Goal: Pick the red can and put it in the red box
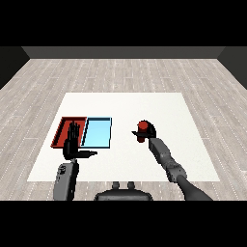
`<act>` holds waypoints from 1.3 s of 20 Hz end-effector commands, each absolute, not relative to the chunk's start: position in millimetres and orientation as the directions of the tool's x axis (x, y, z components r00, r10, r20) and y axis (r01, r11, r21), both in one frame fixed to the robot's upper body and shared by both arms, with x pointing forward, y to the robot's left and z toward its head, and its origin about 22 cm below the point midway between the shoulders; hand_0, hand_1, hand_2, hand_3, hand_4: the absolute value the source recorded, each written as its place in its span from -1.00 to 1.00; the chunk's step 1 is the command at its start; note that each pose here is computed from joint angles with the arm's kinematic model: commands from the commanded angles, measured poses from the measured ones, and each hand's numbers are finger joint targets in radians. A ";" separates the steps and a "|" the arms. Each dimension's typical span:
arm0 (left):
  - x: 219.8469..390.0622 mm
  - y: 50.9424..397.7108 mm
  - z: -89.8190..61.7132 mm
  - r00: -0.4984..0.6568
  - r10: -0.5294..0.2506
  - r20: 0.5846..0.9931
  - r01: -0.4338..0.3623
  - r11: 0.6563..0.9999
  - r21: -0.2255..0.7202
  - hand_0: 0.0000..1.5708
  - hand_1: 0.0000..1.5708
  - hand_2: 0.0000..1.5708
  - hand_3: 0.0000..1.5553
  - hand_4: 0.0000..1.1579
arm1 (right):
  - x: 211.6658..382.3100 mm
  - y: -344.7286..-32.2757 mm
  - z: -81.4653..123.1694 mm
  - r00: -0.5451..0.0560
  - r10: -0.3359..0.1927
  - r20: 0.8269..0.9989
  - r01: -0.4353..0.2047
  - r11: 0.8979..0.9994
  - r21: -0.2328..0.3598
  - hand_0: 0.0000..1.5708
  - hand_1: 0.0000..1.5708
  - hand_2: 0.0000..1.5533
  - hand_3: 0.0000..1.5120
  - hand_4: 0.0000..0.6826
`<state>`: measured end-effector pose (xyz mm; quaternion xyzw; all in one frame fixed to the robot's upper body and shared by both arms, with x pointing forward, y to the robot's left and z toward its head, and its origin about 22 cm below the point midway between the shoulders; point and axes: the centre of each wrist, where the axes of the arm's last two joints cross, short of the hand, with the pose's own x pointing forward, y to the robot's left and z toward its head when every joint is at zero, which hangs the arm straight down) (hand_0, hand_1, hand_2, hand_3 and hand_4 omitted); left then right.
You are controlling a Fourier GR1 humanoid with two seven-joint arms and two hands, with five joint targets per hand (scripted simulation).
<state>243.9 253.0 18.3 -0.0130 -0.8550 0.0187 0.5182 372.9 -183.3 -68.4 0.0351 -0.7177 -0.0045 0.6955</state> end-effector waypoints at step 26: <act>253.0 167.4 21.9 -0.325 0.076 0.943 0.169 0.985 -0.021 -1.00 -1.00 -1.00 -1.00 -1.00 | 346.7 -148.5 32.8 -0.333 -0.066 0.941 -0.110 0.994 0.031 0.84 0.84 0.84 0.83 0.91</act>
